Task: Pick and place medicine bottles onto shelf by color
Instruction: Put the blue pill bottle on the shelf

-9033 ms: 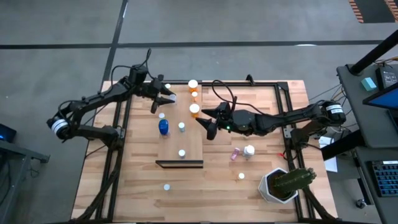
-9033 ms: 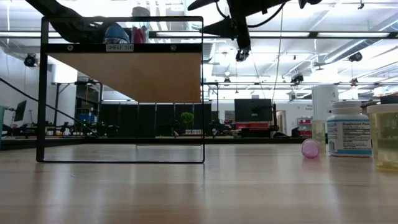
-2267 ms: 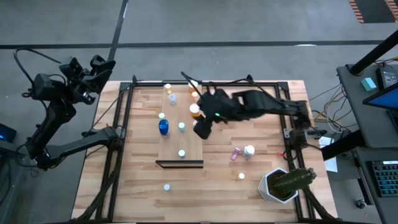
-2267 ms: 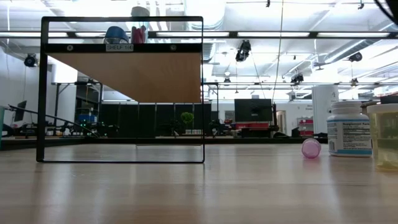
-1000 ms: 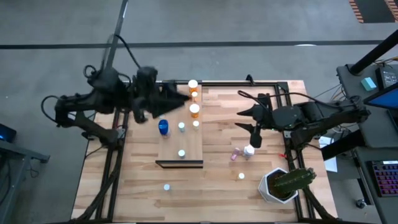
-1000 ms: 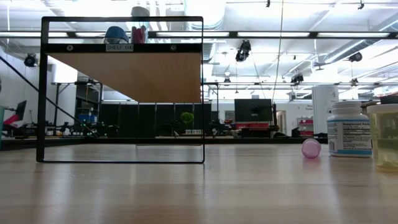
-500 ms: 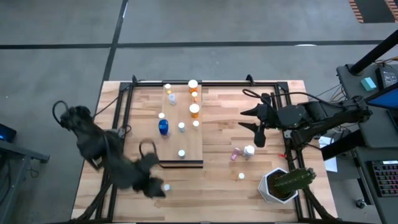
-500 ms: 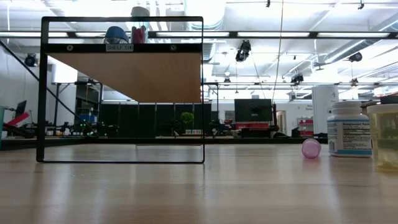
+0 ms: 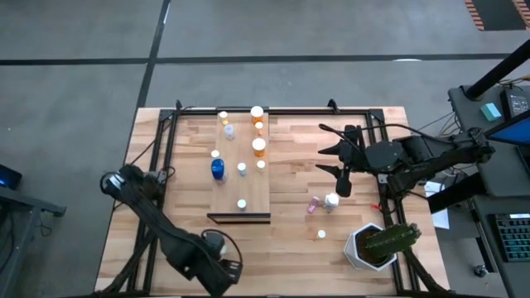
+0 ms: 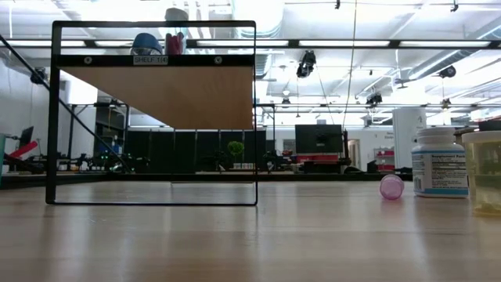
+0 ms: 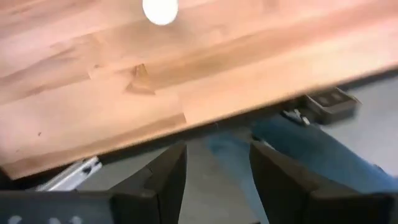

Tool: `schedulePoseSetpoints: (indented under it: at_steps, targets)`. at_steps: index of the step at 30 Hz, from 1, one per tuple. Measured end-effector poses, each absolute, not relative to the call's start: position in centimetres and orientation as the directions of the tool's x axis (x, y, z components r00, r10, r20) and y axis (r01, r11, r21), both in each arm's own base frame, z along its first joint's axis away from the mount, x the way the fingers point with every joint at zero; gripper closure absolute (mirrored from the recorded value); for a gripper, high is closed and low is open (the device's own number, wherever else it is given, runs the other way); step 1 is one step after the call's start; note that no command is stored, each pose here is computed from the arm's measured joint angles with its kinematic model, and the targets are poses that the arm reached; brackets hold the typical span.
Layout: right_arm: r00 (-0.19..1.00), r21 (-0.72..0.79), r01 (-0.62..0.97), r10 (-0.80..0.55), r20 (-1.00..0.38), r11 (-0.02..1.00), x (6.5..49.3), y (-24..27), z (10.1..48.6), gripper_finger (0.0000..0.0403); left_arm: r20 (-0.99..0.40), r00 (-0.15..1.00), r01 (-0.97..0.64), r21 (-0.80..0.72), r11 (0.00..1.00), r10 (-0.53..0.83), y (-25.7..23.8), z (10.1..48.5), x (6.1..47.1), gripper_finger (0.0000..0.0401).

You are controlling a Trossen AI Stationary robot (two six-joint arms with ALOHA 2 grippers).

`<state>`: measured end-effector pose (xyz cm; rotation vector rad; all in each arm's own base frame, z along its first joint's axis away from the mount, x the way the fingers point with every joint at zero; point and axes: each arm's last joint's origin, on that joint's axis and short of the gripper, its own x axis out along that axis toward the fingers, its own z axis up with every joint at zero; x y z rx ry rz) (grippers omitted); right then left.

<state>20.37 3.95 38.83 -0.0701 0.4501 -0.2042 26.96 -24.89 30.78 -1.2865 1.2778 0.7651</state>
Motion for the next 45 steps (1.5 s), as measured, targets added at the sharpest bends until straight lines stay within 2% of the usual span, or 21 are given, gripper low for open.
schedulePoseSetpoints:
  at_steps: [7, 10, 14, 18, 22, 33, 45]
  targets:
    - [0.88, -0.109, 0.182, -0.211, -0.425, 0.977, 20.4, 3.9, 38.8, 0.0227, -0.976, 0.144, -0.975, -0.168, 0.145, -0.162, -24.4, 27.3, 27.4, 0.0176]
    - [0.88, -0.107, 0.183, -0.211, -0.425, 0.977, 20.4, 3.9, 38.8, 0.0227, -0.986, 0.125, -0.973, -0.144, 0.183, -0.11, -23.7, 26.0, 27.4, 0.0152]
    - [0.88, -0.101, 0.186, -0.211, -0.426, 0.977, 20.3, 3.9, 38.8, 0.0227, -0.988, 0.154, -0.963, -0.149, 0.224, 0.003, -22.9, 24.5, 27.4, 0.0146]
    - [0.879, -0.107, 0.183, -0.212, -0.427, 0.977, 20.4, 3.9, 38.8, 0.0227, -0.991, 0.128, -0.967, -0.118, 0.224, 0.031, -22.5, 23.1, 27.1, 0.0151]
    - [0.877, -0.109, 0.183, -0.212, -0.431, 0.977, 20.4, 3.9, 38.8, 0.0227, -0.986, 0.166, -0.962, -0.16, 0.219, 0.009, -22.6, 22.0, 27.3, 0.0153]
    - [0.877, -0.111, 0.182, -0.213, -0.431, 0.977, 20.4, 3.9, 38.7, 0.0227, -0.987, 0.159, -0.966, -0.148, 0.211, 0.035, -22.2, 20.8, 27.4, 0.0158]
    - [0.877, -0.11, 0.183, -0.213, -0.431, 0.977, 20.4, 3.9, 38.7, 0.0227, -0.987, 0.157, -0.969, -0.146, 0.197, 0.037, -22.2, 20.4, 27.3, 0.0247]
